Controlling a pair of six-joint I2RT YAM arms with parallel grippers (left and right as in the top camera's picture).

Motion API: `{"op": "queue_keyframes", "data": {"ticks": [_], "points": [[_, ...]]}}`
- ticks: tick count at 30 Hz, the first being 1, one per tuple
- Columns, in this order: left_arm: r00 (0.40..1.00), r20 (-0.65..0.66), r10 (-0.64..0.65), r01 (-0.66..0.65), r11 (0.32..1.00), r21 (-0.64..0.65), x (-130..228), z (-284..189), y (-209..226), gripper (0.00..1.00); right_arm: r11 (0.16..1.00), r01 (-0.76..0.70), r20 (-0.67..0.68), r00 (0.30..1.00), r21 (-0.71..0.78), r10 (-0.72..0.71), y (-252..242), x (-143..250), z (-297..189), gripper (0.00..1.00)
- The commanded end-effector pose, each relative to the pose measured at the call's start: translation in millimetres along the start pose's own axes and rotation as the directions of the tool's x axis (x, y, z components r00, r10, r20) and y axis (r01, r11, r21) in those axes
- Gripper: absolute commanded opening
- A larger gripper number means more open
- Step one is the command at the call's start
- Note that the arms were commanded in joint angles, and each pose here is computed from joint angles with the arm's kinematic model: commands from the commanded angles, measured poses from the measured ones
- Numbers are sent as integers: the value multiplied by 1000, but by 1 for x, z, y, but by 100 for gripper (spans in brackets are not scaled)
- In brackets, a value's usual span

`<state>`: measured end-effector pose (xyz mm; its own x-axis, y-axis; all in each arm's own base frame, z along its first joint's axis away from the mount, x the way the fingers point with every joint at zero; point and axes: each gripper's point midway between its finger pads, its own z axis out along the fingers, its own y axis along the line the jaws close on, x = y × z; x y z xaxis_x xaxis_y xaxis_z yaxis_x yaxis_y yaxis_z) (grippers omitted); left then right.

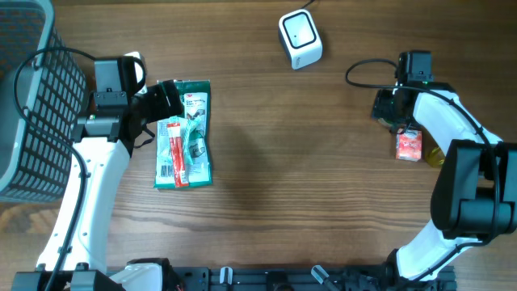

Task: Scan the item barcode
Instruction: 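Carry the jar to the right side and set it down, then open the right gripper and move it left toward the glove packet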

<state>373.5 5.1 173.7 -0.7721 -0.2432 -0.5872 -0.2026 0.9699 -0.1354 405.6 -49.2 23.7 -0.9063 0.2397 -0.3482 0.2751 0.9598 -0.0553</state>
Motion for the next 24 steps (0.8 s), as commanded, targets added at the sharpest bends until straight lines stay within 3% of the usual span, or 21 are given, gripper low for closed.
{"op": "queue_keyframes", "data": {"ticks": [1, 8, 12, 16, 24], "points": [[1000, 23, 1, -1, 1000, 11, -7, -6, -1, 100, 1000, -9, 26, 1000, -5, 9, 0, -6, -1, 100], [1000, 23, 1, -1, 1000, 11, -7, -6, -1, 100, 1000, -16, 102, 995, -11, 17, 1, -37, -28, 100], [1000, 23, 1, -1, 1000, 11, -7, -6, -1, 100, 1000, 21, 227, 974, 17, -24, -7, -78, -94, 100], [1000, 23, 1, -1, 1000, 11, -7, -6, -1, 100, 1000, 23, 331, 943, 4, -23, -11, -90, -149, 100], [1000, 23, 1, -1, 1000, 11, -7, -6, -1, 100, 997, 70, 181, 981, 31, -74, -15, -56, -130, 100]]}}
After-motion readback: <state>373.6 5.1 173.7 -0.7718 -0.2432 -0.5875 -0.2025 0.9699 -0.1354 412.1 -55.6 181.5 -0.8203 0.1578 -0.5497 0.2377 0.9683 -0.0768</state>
